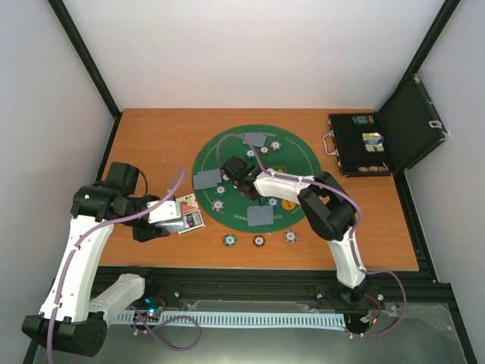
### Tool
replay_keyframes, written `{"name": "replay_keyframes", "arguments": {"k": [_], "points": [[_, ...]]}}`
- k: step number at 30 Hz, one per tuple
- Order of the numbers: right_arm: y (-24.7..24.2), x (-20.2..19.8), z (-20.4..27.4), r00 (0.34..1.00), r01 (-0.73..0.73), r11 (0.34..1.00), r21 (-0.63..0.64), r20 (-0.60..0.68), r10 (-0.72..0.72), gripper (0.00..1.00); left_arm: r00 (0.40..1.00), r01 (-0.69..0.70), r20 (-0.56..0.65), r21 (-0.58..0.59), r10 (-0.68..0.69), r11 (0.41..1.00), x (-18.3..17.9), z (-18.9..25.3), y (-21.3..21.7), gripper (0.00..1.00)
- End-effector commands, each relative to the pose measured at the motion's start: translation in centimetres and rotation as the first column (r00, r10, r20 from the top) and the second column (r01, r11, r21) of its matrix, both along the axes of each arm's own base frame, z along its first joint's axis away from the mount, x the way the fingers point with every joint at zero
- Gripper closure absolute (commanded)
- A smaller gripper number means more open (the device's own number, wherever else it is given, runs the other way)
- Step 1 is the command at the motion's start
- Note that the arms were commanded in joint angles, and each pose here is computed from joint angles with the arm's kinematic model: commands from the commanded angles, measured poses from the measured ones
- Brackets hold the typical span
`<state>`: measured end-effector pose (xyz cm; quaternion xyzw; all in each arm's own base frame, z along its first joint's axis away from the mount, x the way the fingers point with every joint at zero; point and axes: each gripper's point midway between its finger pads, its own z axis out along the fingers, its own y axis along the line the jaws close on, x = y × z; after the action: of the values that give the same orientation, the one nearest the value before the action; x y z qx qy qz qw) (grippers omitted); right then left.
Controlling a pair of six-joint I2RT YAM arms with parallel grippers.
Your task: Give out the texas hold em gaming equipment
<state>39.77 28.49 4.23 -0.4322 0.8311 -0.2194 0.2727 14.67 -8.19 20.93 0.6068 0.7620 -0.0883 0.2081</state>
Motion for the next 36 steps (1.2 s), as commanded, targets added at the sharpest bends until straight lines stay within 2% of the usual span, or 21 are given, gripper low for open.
{"name": "replay_keyframes", "arguments": {"k": [1, 6, 8, 10, 13, 15, 18, 20, 24, 36], "points": [[0.1, -0.6, 3.8, 0.998, 0.058, 0.988, 0.145, 0.002, -0.059, 0.42, 0.999, -0.002, 0.034, -0.029, 0.003, 1.0, 0.1, 1.3, -0.4, 0.94], [-0.4, -0.6, 8.1, 0.985, 0.166, 0.923, 0.348, -0.012, -0.172, 0.37, 1.0, -0.006, 0.029, -0.03, 0.007, 1.0, 0.0, 1.2, -0.4, 0.94], [-0.1, -1.4, 10.0, 0.975, 0.217, 0.855, 0.471, -0.059, -0.214, 0.31, 0.999, -0.006, 0.032, -0.033, 0.007, 0.999, 0.0, 1.3, -0.4, 0.94], [1.1, -2.7, 12.1, 0.967, 0.254, 0.746, 0.616, -0.145, -0.21, 0.25, 0.999, -0.006, 0.034, -0.039, 0.007, 0.999, 0.1, 1.4, -0.5, 0.94], [3.8, -6.2, 14.2, 0.939, 0.327, 0.532, 0.781, -0.33, -0.092, 0.11, 0.999, -0.009, 0.032, -0.045, 0.01, 0.999, 0.2, 1.4, -0.6, 0.94], [5.9, -9.2, 15.4, 0.894, 0.386, 0.408, 0.827, -0.444, 0.056, 0.06, 1.0, -0.008, 0.029, -0.046, 0.01, 0.999, 0.2, 1.3, -0.6, 0.94], [8.0, -12.9, 16.8, 0.795, 0.496, 0.268, 0.826, -0.556, 0.244, 0.04, 1.0, -0.009, 0.026, -0.048, 0.01, 0.999, 0.2, 1.2, -0.7, 0.94], [8.8, -15.3, 18.3, 0.737, 0.535, 0.204, 0.82, -0.571, 0.362, 0.04, 1.0, -0.011, 0.026, -0.047, 0.012, 0.999, 0.3, 1.1, -0.7, 0.94], [9.9, -18.9, 20.1, 0.694, 0.548, 0.145, 0.824, -0.544, 0.47, 0.03, 1.0, -0.016, 0.017, -0.052, 0.016, 0.999, 0.3, 1.0, -0.7, 0.94], [15.7, -25.2, 21.5, 0.582, 0.567, 0.158, 0.808, -0.529, 0.617, 0.04, 1.0, -0.021, 0.016, -0.052, 0.022, 0.998, 0.5, 1.0, -0.7, 0.94]]}}
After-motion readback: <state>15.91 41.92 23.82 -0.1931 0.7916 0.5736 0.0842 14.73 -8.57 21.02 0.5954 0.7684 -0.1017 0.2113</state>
